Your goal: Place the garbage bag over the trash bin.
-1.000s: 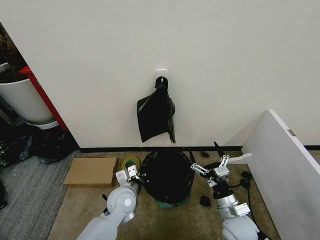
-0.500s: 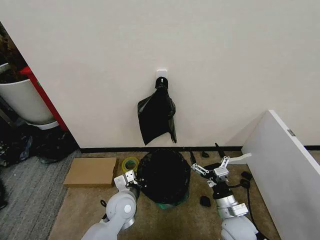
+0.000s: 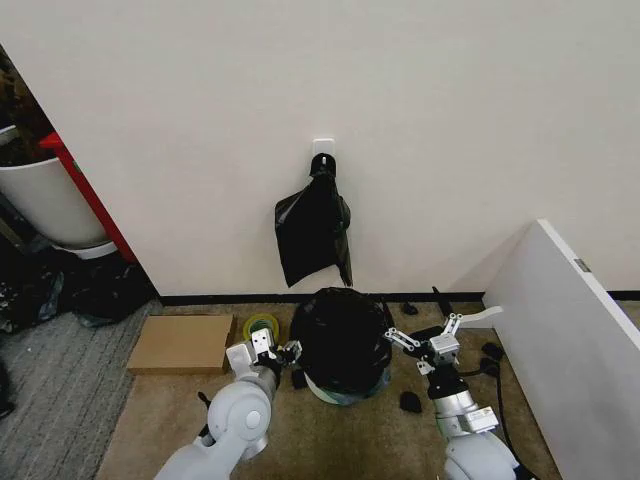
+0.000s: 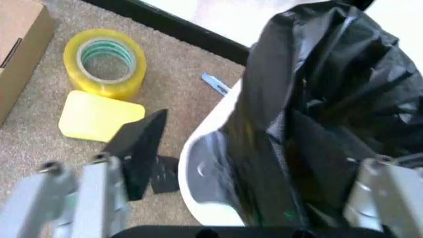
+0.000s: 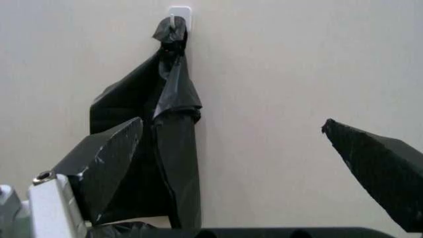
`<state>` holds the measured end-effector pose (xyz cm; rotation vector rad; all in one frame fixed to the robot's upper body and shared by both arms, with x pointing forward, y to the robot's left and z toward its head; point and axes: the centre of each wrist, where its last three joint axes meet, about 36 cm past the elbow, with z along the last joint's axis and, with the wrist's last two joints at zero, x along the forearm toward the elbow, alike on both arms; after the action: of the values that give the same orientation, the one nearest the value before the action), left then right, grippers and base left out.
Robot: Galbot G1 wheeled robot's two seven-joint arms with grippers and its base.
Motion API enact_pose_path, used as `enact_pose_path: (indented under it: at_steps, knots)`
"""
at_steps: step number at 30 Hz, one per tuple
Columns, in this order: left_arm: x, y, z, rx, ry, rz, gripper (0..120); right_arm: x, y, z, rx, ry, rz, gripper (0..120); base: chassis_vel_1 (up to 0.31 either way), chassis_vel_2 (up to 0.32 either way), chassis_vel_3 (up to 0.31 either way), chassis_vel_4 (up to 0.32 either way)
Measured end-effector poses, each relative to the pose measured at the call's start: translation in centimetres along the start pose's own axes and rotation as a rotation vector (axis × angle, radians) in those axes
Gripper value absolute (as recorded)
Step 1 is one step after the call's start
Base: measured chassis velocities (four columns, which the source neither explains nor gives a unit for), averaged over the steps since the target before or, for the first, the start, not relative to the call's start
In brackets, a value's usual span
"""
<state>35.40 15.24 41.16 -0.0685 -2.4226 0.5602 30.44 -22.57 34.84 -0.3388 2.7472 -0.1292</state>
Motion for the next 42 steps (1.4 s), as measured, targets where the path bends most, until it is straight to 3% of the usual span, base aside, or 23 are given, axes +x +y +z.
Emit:
enact_pose_path:
  at_steps: [4, 10, 12, 14, 15, 17, 20, 22, 24, 25, 29, 33, 37, 42]
  knots:
    - [0.2, 0.2, 0.2, -0.01, 0.022, -0.015, 97, -0.2, 0.0, 0.0, -0.003, 0.004, 0.008, 100, 0.0, 0.0, 0.0, 0.0]
    - [0.3, 0.3, 0.5, -0.004, 0.03, -0.02, 100, -0.3, 0.1, 0.1, -0.004, 0.008, 0.01, 100, 0.0, 0.0, 0.0, 0.0]
    - [1.7, -0.2, 0.3, -0.01, 0.002, -0.012, 100, -0.3, -0.1, 0.1, 0.0, 0.017, 0.019, 100, 0.0, 0.0, 0.0, 0.0]
    - [2.9, -0.4, 0.3, -0.035, -0.06, -0.019, 100, -0.5, -0.2, 0.0, 0.006, 0.028, 0.035, 100, 0.0, 0.0, 0.0, 0.0]
    - [3.5, -0.3, 0.3, -0.069, -0.135, -0.025, 100, -0.6, -0.3, -0.1, 0.006, 0.037, 0.052, 100, 0.0, 0.0, 0.0, 0.0]
    - [3.7, -0.1, 0.3, -0.088, -0.182, -0.025, 100, -0.7, -0.3, -0.2, 0.004, 0.042, 0.061, 100, 0.0, 0.0, 0.0, 0.0]
    - [2.8, 1.6, 0.6, -0.253, -0.508, -0.021, 100, -1.4, -0.7, -0.4, -0.002, 0.056, 0.117, 100, 0.0, 0.0, 0.0, 0.0]
    - [1.9, 2.4, 1.5, -0.341, -0.676, 0.0, 100, -1.7, -1.2, -0.3, 0.016, 0.058, 0.154, 100, 0.0, 0.0, 0.0, 0.0]
    - [1.8, 2.5, 1.8, -0.35, -0.707, 0.011, 100, -1.8, -1.3, -0.2, 0.021, 0.055, 0.162, 100, 0.0, 0.0, 0.0, 0.0]
    - [1.6, 2.5, 3.0, -0.363, -0.809, 0.054, 100, -1.8, -2.0, 0.4, 0.04, 0.014, 0.188, 100, 0.0, 0.0, 0.0, 0.0]
    - [2.9, 2.4, 5.0, -0.316, -0.876, 0.083, 100, -1.8, -3.0, 1.0, 0.063, -0.034, 0.22, 100, 0.0, 0.0, 0.0, 0.0]
    - [4.3, 3.0, 5.4, -0.294, -0.916, 0.07, 100, -1.7, -3.3, 1.0, 0.067, -0.029, 0.267, 100, 0.0, 0.0, 0.0, 0.0]
    - [5.6, 4.2, 4.6, -0.278, -0.941, 0.075, 100, -1.6, -3.2, 1.3, 0.031, -0.003, 0.285, 100, 0.0, 0.0, 0.0, 0.0]
    - [5.0, 5.0, 2.9, -0.252, -0.968, 0.08, 100, -1.6, -3.9, 1.8, 0.036, -0.006, 0.273, 100, 0.0, 0.0, 0.0, 0.0]
